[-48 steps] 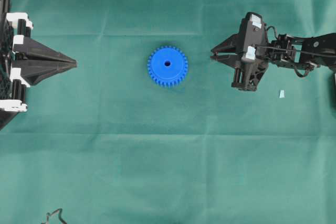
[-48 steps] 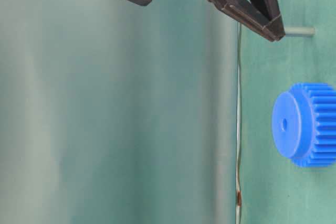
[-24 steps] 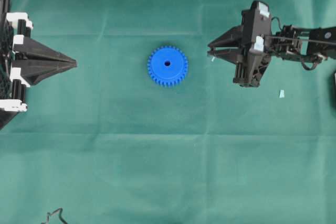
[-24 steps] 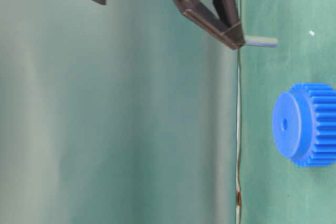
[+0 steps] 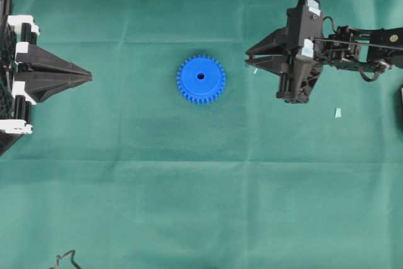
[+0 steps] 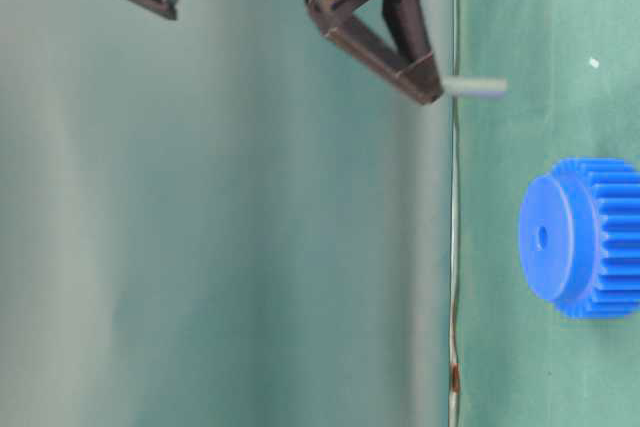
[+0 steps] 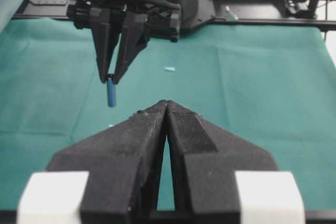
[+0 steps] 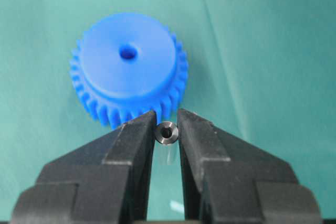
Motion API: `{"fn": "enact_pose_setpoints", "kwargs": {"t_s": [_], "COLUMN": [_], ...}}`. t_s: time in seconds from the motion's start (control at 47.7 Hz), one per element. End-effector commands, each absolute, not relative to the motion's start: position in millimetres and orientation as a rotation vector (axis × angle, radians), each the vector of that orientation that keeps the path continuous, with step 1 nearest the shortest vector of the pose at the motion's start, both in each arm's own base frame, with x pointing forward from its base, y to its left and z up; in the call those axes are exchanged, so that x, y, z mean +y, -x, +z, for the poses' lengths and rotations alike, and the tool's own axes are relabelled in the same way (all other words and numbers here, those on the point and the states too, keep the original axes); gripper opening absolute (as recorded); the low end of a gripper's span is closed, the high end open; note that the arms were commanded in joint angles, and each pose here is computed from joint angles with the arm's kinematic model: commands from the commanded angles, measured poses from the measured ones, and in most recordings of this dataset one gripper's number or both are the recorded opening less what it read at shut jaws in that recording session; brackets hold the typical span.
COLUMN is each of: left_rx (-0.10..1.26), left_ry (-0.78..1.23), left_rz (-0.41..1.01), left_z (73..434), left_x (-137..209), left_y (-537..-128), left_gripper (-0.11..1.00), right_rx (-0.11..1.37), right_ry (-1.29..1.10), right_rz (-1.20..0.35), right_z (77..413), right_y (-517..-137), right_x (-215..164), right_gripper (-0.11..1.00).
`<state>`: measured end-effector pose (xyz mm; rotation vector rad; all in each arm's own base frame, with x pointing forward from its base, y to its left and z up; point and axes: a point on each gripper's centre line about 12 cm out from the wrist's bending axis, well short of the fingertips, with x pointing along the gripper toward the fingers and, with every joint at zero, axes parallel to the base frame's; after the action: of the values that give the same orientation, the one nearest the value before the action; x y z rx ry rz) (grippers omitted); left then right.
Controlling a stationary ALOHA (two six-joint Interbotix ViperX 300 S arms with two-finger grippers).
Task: Insert the shaft into the center hole of the gear.
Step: 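Carry the held shaft left over the blue gear's center hole, then align the shaft tip with the gear hole using the right gripper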
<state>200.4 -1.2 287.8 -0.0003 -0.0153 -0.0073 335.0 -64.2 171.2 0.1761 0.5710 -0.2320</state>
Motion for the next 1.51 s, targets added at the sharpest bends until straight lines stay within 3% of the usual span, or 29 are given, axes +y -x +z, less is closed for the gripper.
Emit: {"fn": "enact_pose_setpoints", "kwargs": {"t_s": [0.0,0.461,1.174,1.489], "left_rx": [-0.032,-0.029,-0.026,-0.028], "left_ry": [0.000,-0.001,-0.001,-0.003], "left_rz": [-0.009,-0.010,-0.010,-0.009], "left_z": [295.4,295.6,294.6,295.0], "left_x": [-1.6,-1.6,-1.6,-1.6], "left_y": [-203.1,-203.0,-203.2,-202.9], "left_gripper": [0.00,0.00,0.00,0.00], "right_rx": [0.530,0.526,0.549,0.507], "right_ry": [-0.177,-0.155,-0.162,-0.156], "right_rz": [-0.215,-0.140,-0.177,-0.190], "right_z": [184.3,193.1,159.4,169.7], "right_y": [-351.3,-417.0,-425.8,-426.7], "right_x": [-60.7,-42.1,-55.9,-63.0], "right_gripper": [0.16,0.16,0.16,0.16]}}
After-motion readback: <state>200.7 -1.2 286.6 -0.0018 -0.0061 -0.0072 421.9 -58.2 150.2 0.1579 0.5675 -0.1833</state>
